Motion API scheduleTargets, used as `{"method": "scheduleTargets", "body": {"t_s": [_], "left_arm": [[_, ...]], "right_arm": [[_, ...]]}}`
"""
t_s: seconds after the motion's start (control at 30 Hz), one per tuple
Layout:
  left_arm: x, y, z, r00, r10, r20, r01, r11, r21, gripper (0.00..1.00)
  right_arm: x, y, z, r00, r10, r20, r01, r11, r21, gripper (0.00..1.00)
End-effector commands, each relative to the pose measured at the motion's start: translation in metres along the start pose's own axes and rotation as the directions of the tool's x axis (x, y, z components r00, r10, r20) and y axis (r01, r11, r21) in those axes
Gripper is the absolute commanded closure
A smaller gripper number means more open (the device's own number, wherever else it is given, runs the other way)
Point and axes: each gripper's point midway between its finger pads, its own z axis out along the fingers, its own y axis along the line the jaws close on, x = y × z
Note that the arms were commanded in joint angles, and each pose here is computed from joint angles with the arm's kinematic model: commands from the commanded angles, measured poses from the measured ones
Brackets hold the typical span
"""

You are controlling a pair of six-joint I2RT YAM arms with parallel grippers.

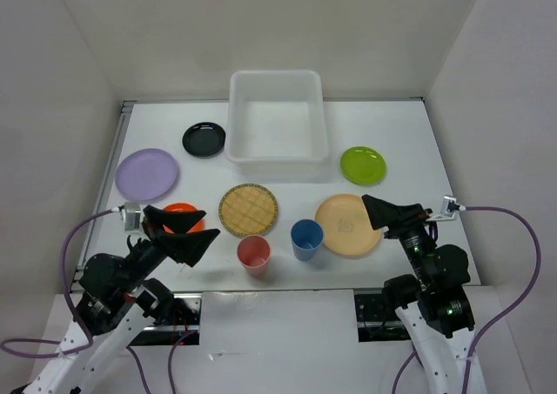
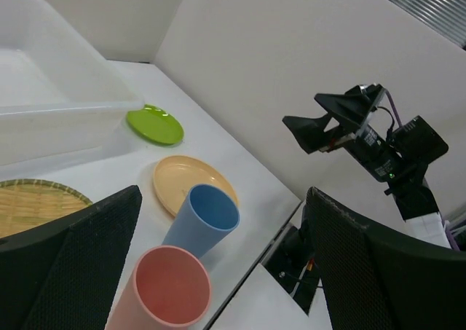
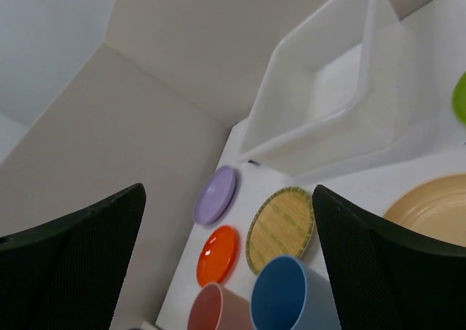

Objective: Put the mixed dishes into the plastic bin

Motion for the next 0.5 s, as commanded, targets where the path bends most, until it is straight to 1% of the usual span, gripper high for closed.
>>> {"method": "scheduleTargets", "body": {"t_s": [0.0, 0.03, 0.07, 0.1, 0.13, 0.17, 0.2, 0.27, 0.3, 0.33, 0.37, 0.4, 0.43, 0.47], "left_arm": [[-0.025, -0.006, -0.019, 0.996, 0.003, 0.090, 0.000, 0.999, -0.033, 0.00], [-0.027, -0.007, -0.018, 0.996, 0.003, 0.088, 0.000, 0.999, -0.036, 0.00], [-0.022, -0.006, -0.015, 0.998, 0.000, 0.063, 0.003, 0.999, -0.037, 0.00], [-0.021, -0.007, -0.015, 0.999, -0.003, 0.041, 0.005, 0.999, -0.040, 0.00], [-0.026, -0.010, -0.014, 0.999, -0.004, 0.038, 0.006, 0.999, -0.042, 0.00], [-0.022, -0.006, -0.009, 1.000, 0.004, 0.001, -0.004, 0.998, -0.069, 0.00], [-0.020, -0.004, -0.007, 1.000, -0.003, -0.027, 0.000, 0.996, -0.089, 0.00], [-0.021, -0.001, 0.006, 0.996, 0.004, -0.090, -0.016, 0.991, -0.132, 0.00], [-0.014, 0.001, 0.010, 0.988, 0.006, -0.156, -0.029, 0.989, -0.146, 0.00], [-0.001, 0.016, 0.027, 0.967, -0.009, -0.256, -0.046, 0.977, -0.209, 0.00], [0.004, 0.020, 0.032, 0.945, 0.019, -0.327, -0.096, 0.971, -0.221, 0.00], [-0.016, 0.006, 0.044, 0.945, 0.047, -0.324, -0.113, 0.976, -0.188, 0.00], [-0.008, 0.014, 0.060, 0.924, 0.042, -0.380, -0.127, 0.971, -0.202, 0.00], [-0.016, 0.010, 0.071, 0.928, 0.060, -0.367, -0.138, 0.972, -0.188, 0.00]], "right_arm": [[0.004, 0.036, -0.024, 0.998, -0.012, -0.067, 0.002, 0.989, -0.147, 0.00], [0.009, 0.029, -0.022, 0.996, -0.010, -0.083, -0.001, 0.992, -0.127, 0.00], [0.018, 0.033, -0.026, 0.991, -0.005, -0.134, -0.015, 0.989, -0.148, 0.00], [0.027, 0.031, -0.025, 0.986, -0.030, -0.164, 0.002, 0.986, -0.169, 0.00], [0.033, 0.033, -0.026, 0.981, -0.037, -0.189, -0.001, 0.980, -0.197, 0.00], [0.048, 0.036, -0.029, 0.966, -0.071, -0.251, 0.004, 0.966, -0.258, 0.00], [0.048, 0.045, -0.030, 0.965, -0.105, -0.240, 0.023, 0.946, -0.323, 0.00], [0.048, 0.040, -0.028, 0.967, -0.096, -0.237, 0.023, 0.955, -0.296, 0.00], [0.046, 0.039, -0.026, 0.969, -0.094, -0.229, 0.024, 0.957, -0.289, 0.00], [0.043, 0.040, -0.025, 0.973, -0.083, -0.215, 0.017, 0.957, -0.289, 0.00], [0.043, 0.038, -0.023, 0.974, -0.066, -0.217, 0.005, 0.962, -0.273, 0.00], [0.039, 0.036, -0.020, 0.979, -0.048, -0.196, -0.003, 0.968, -0.250, 0.00], [0.033, 0.041, -0.018, 0.984, -0.051, -0.168, 0.004, 0.964, -0.267, 0.00], [0.029, 0.043, -0.017, 0.987, -0.051, -0.150, 0.008, 0.962, -0.274, 0.00]]}}
